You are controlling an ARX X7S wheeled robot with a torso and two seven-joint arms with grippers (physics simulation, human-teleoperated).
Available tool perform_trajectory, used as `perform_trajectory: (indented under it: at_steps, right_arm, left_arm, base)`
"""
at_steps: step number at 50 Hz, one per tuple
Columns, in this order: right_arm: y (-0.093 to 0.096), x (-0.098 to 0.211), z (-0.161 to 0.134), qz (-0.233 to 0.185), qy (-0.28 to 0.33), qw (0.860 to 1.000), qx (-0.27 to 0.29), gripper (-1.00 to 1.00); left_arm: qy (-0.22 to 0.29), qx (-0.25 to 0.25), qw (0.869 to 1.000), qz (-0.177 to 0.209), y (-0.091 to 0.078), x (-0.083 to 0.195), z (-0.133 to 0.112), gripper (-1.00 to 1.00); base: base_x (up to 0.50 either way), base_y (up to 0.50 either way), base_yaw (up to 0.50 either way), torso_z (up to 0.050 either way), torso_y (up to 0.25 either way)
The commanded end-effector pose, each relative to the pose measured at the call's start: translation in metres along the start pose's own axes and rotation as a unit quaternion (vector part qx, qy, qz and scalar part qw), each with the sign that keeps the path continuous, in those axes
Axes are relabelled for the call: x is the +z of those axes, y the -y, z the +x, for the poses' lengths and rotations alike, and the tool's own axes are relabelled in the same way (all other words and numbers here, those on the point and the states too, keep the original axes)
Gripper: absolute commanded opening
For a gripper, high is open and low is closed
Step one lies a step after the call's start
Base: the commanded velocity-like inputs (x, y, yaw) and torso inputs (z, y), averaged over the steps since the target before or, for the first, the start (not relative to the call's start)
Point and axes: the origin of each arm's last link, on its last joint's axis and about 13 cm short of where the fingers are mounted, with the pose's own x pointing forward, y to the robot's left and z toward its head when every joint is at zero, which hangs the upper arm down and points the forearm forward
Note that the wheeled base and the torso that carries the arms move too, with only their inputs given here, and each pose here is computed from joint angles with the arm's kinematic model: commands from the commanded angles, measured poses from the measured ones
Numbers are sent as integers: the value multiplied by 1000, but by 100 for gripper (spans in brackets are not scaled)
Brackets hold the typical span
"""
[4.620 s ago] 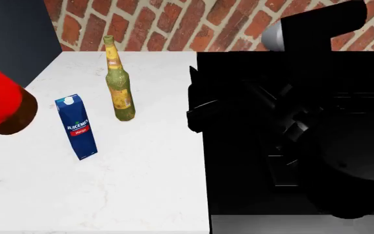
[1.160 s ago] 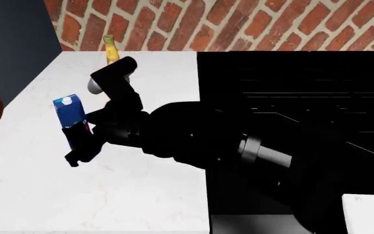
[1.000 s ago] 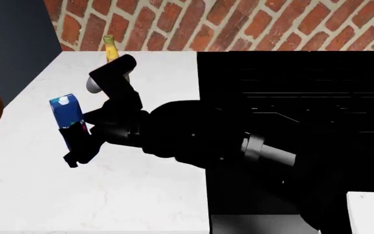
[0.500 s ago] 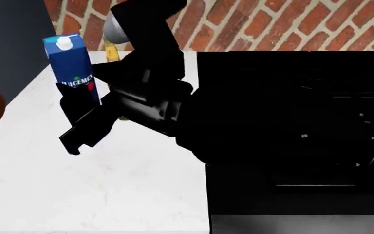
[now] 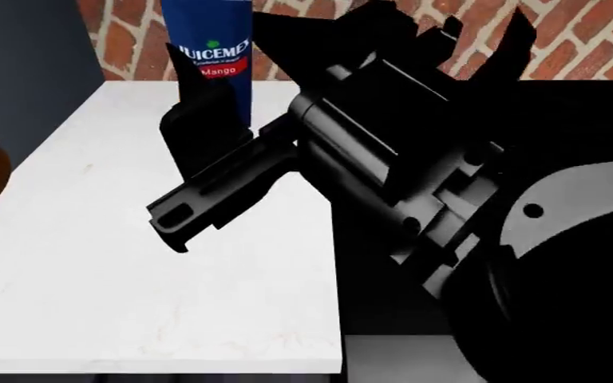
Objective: Move the drinks to the dining counter.
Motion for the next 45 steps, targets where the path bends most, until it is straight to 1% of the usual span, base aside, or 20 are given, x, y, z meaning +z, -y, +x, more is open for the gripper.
perform_trajectory:
  at_steps: [1,4,9,17,21,33,39,41,42,45]
  right_arm:
    - [-1,11,-24,-44,38,997,-52,-100]
    - [0,11,-24,-48,40,996,-59,-100]
    - [1,10,-23,-41,44,997,-56,-100]
    - [5,11,-23,-55,47,994,-78,-100]
    - [5,9,-22,-50,44,995,-71,-100]
    - [7,8,-23,-50,46,995,-79,-100]
    - [7,11,-24,-54,44,994,-82,-100]
    - [7,11,-25,-56,42,994,-82,-100]
    - [8,10,-24,-59,40,994,-86,-100]
    - [9,10,-27,-53,43,993,-94,-100]
  left_arm:
    - [14,6,1000,-5,-2,5,-2,-100]
    - [13,6,1000,-5,-2,5,-2,-100]
    - [13,6,1000,-4,-2,5,-2,-100]
    - [12,5,1000,-5,-1,4,-2,-100]
    - [12,4,1000,-4,0,3,-2,-100]
    - [9,3,1000,-4,0,2,-1,-100]
    - [-3,0,1000,4,1,0,1,-100]
    - [1,-4,1000,10,2,4,-1,-100]
    - [-2,-5,1000,13,3,1,-1,-100]
    - [-5,-2,1000,9,1,-1,0,-100]
  base:
    - [-500,0,0,0,0]
    - [-500,0,0,0,0]
    - [-500,0,0,0,0]
    - [-500,0,0,0,0]
    - [-500,0,0,0,0]
    - [-500,0,0,0,0]
    - [-500,0,0,0,0]
    - [-500,0,0,0,0]
    - [-500,0,0,0,0]
    - [-500,0,0,0,0]
